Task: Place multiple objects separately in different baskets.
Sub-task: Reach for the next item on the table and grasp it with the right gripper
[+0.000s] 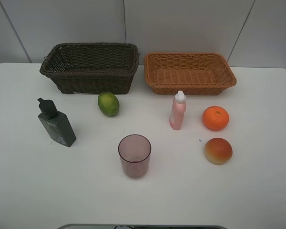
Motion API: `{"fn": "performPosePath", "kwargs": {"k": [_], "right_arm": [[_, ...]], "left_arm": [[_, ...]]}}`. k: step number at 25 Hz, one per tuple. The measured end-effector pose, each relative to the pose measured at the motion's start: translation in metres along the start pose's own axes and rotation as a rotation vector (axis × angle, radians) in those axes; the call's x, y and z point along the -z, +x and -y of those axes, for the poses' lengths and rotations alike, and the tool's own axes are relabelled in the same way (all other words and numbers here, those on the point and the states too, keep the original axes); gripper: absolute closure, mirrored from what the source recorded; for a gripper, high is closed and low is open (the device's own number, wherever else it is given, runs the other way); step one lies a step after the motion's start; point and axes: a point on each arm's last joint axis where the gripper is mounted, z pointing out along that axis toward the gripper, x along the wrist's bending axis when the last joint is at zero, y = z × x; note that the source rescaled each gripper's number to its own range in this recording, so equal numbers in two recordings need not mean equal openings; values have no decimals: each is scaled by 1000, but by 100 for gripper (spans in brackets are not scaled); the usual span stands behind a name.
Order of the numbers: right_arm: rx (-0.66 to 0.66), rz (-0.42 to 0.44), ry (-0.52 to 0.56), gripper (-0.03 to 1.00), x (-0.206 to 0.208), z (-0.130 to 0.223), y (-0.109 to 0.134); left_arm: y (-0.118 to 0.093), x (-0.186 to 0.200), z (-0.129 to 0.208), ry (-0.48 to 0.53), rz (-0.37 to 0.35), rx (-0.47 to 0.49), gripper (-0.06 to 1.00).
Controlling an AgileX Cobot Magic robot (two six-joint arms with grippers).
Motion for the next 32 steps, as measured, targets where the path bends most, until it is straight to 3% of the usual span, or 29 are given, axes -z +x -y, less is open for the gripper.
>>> {"fn": "performPosePath", "kwargs": {"k": [6,9,15,20,26,32], "right_arm": [[0,0,3,-3,0,0,0],[1,0,66,-3,-7,-9,0],[19,19,218,-3,-32,-76,-2],[49,-9,378,-3,-86,-116,4],[126,-104,575,-3,-154,-110,28],[100,-186,731,-3,-193,-93,56]], "left_arm": [[0,0,0,0,0,0,-5],[0,0,0,0,0,0,-5],[0,0,0,0,0,0,-5],[0,0,0,0,0,0,-5],[0,0,0,0,0,0,-5],[0,0,0,0,0,0,-5]]}}
